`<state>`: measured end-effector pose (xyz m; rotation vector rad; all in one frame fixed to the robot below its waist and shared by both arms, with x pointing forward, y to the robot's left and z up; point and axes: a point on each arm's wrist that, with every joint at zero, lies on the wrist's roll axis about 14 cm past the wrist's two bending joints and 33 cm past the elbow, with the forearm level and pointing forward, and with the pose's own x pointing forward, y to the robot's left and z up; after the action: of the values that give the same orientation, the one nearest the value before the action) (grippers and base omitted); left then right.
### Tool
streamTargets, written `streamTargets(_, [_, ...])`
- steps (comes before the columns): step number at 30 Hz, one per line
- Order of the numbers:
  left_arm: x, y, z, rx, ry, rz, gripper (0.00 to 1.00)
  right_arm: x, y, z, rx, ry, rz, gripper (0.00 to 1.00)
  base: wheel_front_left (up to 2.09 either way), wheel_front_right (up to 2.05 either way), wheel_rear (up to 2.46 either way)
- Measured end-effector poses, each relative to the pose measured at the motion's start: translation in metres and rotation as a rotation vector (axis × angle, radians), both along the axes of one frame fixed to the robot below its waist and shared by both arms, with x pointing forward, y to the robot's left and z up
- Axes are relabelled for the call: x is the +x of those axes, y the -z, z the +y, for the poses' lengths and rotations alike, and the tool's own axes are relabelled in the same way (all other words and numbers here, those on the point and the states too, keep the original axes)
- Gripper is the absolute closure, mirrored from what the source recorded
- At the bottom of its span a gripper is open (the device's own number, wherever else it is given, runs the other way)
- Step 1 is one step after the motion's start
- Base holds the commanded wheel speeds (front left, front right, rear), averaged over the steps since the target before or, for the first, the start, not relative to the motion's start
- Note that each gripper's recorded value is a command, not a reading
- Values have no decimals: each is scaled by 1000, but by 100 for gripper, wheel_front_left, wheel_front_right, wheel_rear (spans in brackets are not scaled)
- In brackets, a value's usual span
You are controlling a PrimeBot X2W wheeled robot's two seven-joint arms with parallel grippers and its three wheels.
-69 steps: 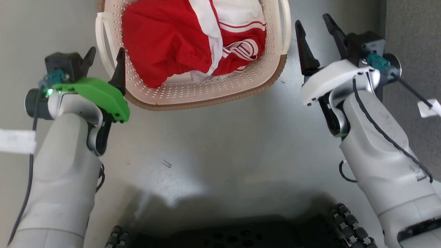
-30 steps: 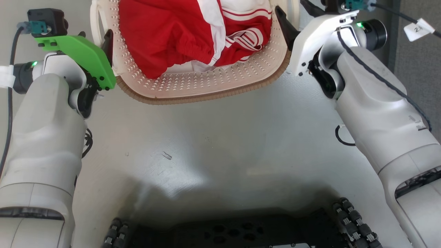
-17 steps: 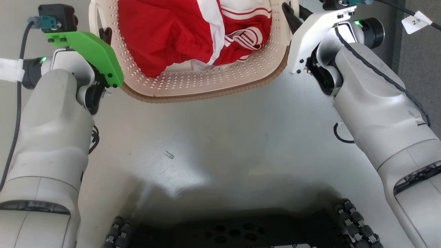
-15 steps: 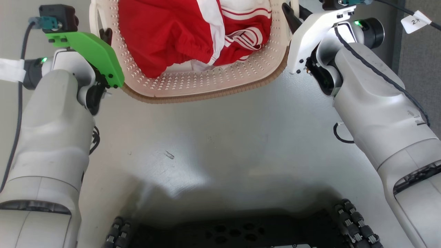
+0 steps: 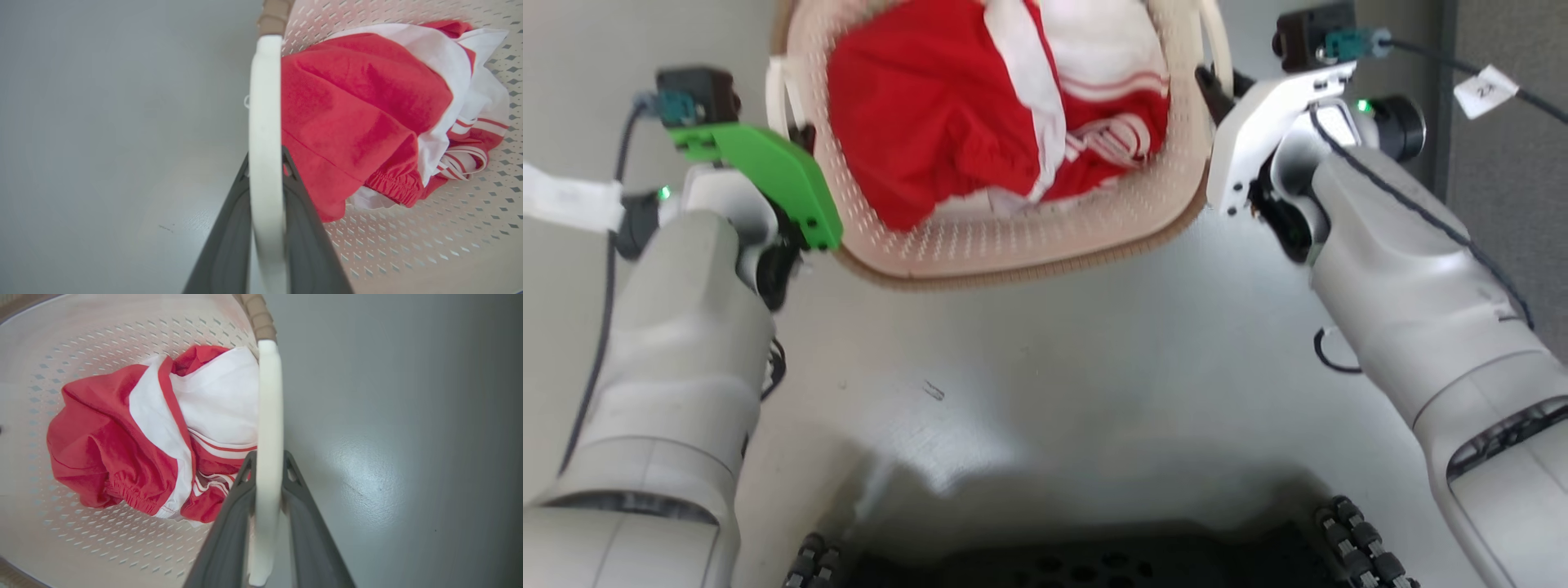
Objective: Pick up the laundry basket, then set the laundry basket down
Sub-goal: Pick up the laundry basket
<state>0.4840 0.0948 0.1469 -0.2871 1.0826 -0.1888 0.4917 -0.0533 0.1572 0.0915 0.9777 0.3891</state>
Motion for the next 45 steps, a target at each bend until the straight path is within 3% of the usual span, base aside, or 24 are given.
streamTargets(45, [-124, -102, -3, -43, -49, 124, 100, -133, -100, -6, 55, 30, 166, 100, 0, 0, 0])
